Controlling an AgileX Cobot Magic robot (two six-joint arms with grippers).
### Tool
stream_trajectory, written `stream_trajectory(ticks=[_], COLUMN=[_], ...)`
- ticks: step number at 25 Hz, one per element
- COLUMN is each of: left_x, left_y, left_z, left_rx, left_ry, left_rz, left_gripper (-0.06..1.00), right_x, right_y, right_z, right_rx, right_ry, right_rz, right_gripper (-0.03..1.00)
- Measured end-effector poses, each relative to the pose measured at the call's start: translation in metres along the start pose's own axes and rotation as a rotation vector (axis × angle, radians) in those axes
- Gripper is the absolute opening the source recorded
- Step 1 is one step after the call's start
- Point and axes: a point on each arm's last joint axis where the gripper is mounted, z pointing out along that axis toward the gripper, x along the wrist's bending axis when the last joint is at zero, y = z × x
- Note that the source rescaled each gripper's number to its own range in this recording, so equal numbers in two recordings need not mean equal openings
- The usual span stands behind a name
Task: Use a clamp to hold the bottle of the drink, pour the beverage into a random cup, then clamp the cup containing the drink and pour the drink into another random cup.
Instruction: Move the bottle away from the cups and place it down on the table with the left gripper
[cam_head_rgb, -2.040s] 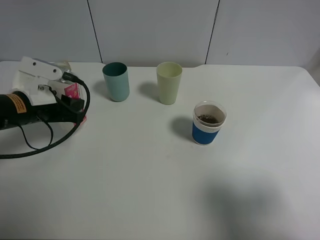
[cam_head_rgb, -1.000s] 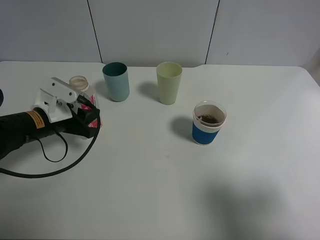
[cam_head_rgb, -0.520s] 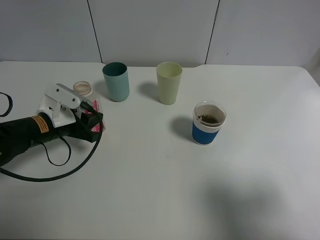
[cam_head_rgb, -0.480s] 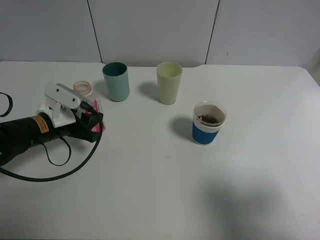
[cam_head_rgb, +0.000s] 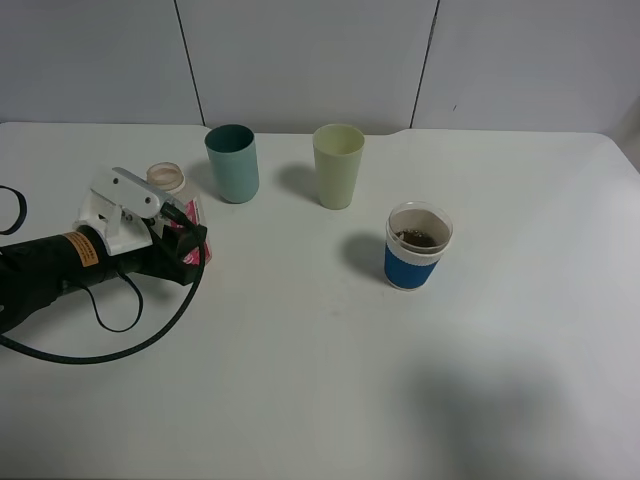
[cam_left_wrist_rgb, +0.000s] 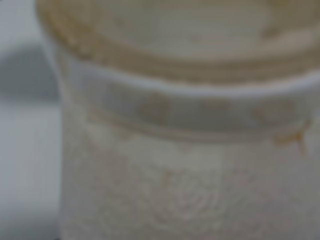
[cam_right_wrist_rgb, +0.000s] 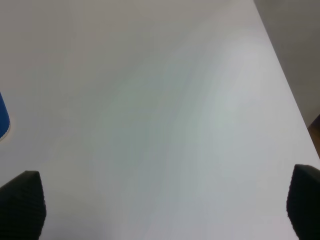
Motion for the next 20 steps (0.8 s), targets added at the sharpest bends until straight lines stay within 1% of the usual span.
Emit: stream_trajectory(ticks=[5,6,7,10,11,12,14,16,20], left_x=[0.0000,-0.0001,-0.0001,-0.0001,-0.0001,-0.0001,-0.0001,-0.0001,-0.0001], left_y=[0.0002,0.0003,0.0004,0.0023,0.0025,0.0025,0.0025,0.0025,0.0025], left_z=[0.0000,0.0000,0.0000,0.0000,0.0000,0.0000,0.0000,0.0000,0.0000], left_rx=[-0.002,-0.003,-0.004,-0.025,-0.028,-0.028,-0.028,-0.028,-0.028], left_ry=[0.000,-0.001,-0.001,-0.001,-0.001,-0.001,-0.001,-0.001,-0.001], left_rz=[0.000,0.000,0.000,0.000,0.000,0.000,0.000,0.000,0.000], left_gripper=[0.05,0.07,0.14,0.71,0.84,0.90,0.97,0.99,0.99], right_x=[0.0000,0.0000,0.0000,0.0000,0.0000,0.0000,0.0000,0.0000,0.0000], right_y=[0.0000,0.0000,0.0000,0.0000,0.0000,0.0000,0.0000,0.0000,0.0000], right_z=[0.0000,0.0000,0.0000,0.0000,0.0000,0.0000,0.0000,0.0000,0.0000], right_rx=[0.000,0.000,0.000,0.000,0.000,0.000,0.000,0.000,0.000], right_ry=[0.000,0.000,0.000,0.000,0.000,0.000,0.000,0.000,0.000], right_rz=[0.000,0.000,0.000,0.000,0.000,0.000,0.000,0.000,0.000], right_gripper=[0.89,0.89,0.89,0.89,0.89,0.89,0.89,0.89,0.89])
